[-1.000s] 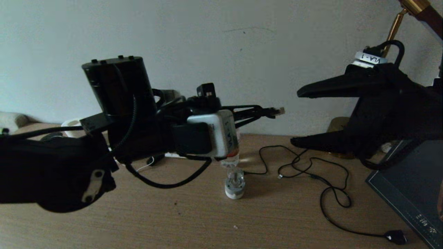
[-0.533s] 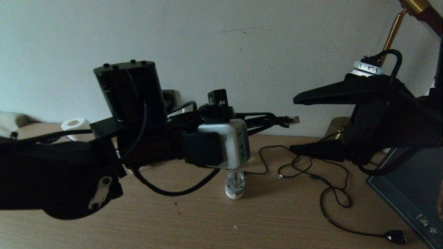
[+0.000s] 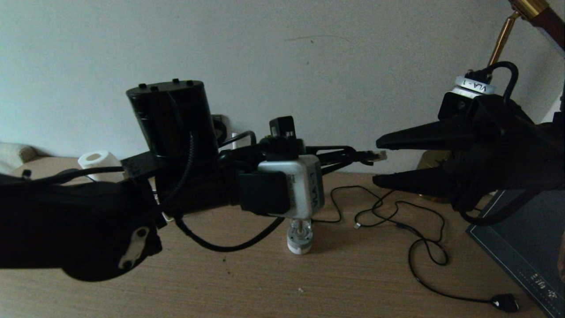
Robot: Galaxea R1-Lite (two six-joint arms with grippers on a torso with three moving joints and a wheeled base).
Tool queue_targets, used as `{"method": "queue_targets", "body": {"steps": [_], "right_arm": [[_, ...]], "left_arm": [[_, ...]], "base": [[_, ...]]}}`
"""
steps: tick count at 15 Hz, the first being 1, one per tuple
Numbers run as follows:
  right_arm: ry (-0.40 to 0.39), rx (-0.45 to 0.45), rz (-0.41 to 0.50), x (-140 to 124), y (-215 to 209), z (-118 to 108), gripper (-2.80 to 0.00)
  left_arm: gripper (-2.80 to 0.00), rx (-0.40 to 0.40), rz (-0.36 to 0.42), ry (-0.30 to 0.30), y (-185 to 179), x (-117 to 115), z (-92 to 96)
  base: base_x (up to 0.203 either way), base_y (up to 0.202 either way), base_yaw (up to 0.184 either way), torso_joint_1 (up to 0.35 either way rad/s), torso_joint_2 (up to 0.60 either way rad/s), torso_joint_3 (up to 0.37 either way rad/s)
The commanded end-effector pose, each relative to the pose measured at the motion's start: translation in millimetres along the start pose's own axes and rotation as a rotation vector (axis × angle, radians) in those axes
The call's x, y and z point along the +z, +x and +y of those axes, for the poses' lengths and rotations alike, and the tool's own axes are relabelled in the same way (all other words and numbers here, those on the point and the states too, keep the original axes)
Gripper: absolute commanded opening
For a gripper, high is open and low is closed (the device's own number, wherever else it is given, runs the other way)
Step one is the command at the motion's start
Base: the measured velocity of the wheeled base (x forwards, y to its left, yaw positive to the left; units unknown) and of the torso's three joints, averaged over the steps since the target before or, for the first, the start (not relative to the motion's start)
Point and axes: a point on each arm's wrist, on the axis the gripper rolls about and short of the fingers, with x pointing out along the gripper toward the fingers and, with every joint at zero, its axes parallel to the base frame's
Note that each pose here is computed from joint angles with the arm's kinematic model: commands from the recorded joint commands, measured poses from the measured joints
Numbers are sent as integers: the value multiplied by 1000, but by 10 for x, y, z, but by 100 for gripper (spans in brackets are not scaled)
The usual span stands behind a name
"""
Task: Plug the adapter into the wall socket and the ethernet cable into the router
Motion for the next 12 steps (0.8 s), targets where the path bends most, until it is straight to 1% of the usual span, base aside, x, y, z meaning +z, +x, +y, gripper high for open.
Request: {"method": "queue_targets", "body": {"steps": [1, 4, 10, 11, 12], "right_arm": [[4, 5, 5, -6, -2, 8, -280], [5, 4, 6, -4, 1, 4, -280], [10, 1, 8, -14, 1, -12, -280], [9, 1, 7, -18, -5, -12, 0], [10, -2, 8, -30, -10, -23, 0]], "left_arm": [[-280, 1, -5, 8, 11, 0, -1], [-280, 1, -31, -1, 79, 62, -7], [-280, 1, -32, -1, 85, 64, -11], [-280, 0, -32, -2, 84, 63, -15], [-280, 0, -32, -2, 84, 63, -15]], "base": [[0, 0, 0, 0, 0, 0], [0, 0, 0, 0, 0, 0], [0, 0, 0, 0, 0, 0], [0, 0, 0, 0, 0, 0], [0, 0, 0, 0, 0, 0]]}}
